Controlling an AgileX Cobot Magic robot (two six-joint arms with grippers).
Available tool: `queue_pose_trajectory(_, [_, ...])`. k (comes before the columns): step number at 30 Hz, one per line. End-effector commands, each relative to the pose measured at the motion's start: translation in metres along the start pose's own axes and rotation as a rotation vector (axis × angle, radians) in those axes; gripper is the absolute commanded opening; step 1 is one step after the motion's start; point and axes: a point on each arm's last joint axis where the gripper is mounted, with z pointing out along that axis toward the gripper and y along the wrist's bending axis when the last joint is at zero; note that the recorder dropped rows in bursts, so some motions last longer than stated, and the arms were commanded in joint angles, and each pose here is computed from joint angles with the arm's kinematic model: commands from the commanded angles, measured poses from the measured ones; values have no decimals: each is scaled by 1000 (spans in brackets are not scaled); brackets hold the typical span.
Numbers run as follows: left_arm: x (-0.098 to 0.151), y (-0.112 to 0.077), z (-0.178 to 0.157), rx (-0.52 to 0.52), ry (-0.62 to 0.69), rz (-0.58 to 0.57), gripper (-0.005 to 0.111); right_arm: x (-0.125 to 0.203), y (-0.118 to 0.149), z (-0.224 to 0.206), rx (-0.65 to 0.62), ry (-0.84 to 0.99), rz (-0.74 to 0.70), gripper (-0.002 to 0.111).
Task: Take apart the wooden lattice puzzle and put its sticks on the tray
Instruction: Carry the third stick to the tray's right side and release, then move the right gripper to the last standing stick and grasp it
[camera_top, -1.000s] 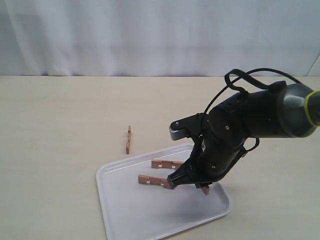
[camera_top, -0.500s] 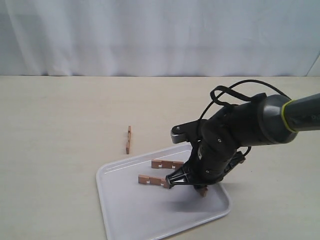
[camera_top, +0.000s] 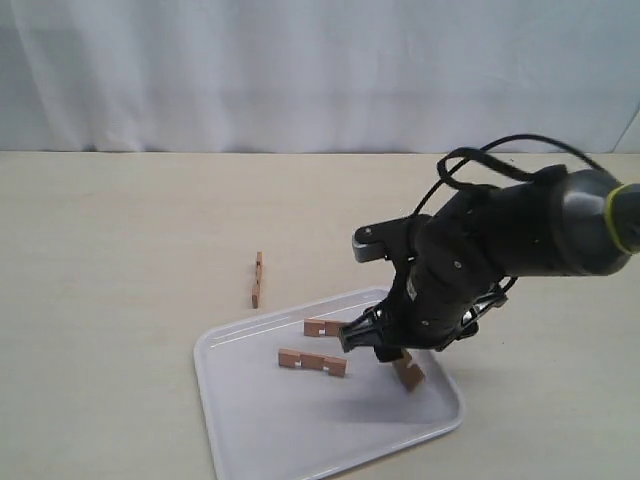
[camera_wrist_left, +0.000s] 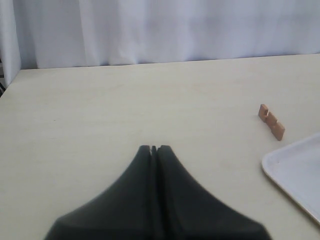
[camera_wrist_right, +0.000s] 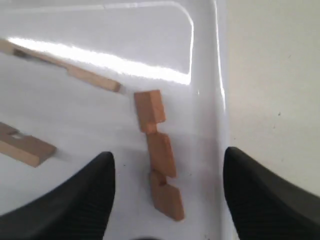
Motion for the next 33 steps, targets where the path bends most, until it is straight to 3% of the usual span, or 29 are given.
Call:
queue_pose_trajectory(1, [-1, 0, 0, 6, -11, 0, 0, -11, -6, -50, -51, -178, 12, 60])
queue_pose_trajectory(4, [-1, 0, 0, 6, -11, 0, 0, -15, -6, -67, -82, -254, 19, 60])
queue_pose_trajectory(11, [-1, 0, 0, 6, -11, 0, 0, -18, 0, -55, -121, -264, 40, 60])
queue_pose_trajectory(18, [-1, 0, 0, 6, -11, 0, 0, -38, 12, -51, -224, -385, 85, 60])
queue_pose_trajectory(28, [-1, 0, 0, 6, -11, 0, 0, -82, 24, -26, -116, -215, 81, 60])
queue_pose_trajectory(33, [-1, 0, 0, 6, -11, 0, 0, -99, 38, -13, -178, -162, 93, 60])
